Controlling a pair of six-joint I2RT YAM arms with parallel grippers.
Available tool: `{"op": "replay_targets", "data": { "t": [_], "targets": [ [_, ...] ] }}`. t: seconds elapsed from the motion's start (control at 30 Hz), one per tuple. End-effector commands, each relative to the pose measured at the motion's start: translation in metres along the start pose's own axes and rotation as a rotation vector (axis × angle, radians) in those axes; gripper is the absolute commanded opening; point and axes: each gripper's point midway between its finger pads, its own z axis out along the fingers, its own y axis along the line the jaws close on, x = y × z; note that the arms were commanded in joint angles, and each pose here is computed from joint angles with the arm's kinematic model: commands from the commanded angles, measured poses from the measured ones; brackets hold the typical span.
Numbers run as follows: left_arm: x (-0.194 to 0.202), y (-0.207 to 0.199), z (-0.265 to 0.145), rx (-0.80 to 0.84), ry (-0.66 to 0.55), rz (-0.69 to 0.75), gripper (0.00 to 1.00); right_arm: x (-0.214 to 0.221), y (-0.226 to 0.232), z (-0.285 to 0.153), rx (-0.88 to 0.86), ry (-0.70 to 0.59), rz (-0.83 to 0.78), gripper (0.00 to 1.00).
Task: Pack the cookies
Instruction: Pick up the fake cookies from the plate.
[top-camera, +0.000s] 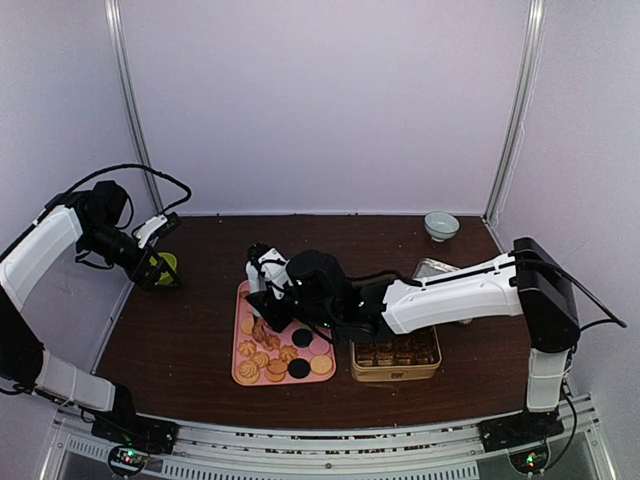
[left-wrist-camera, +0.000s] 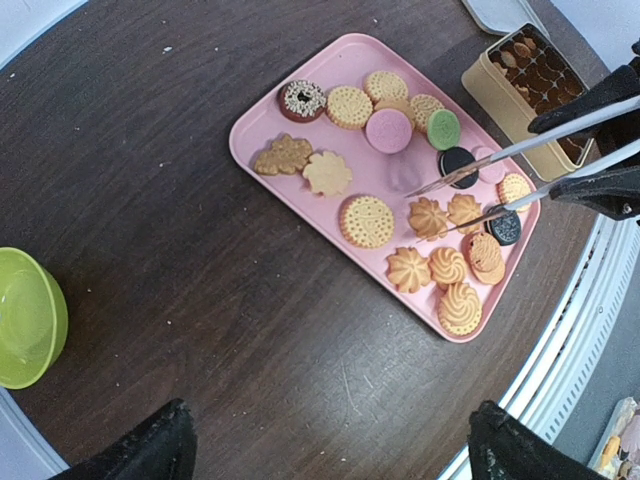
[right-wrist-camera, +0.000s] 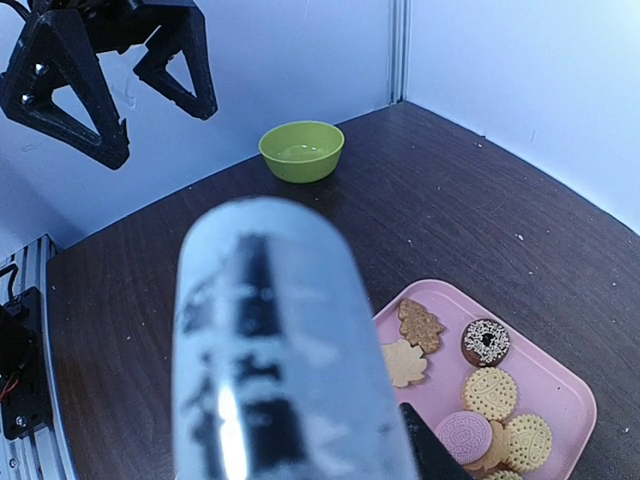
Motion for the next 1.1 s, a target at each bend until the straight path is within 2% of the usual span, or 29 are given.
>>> {"op": "replay_targets", "data": {
  "t": [0.0,0.67,0.87,1.07],
  "targets": [
    [-0.006,0.003,-0.003,-0.017,-0.033,0.026,0.98,-0.004,-0.001,0.0,0.018,-0.032,0.019,0.39],
    [-0.004,0.001,-0.003,-0.006,-0.029,0.03,0.98,0.022,-0.009,-0.015,0.049,0.033,0.028,0.38],
    [-0.005,0.001,-0.002,0.001,-0.031,0.024,0.98,0.005,-0.009,-0.019,0.051,0.005,0.028,0.27],
    [-0.007,0.001,-0.004,-0.005,-0.034,0.026,0.98,-0.036,-0.004,-0.027,0.036,-0.069,0.017,0.24]
  ]
}}
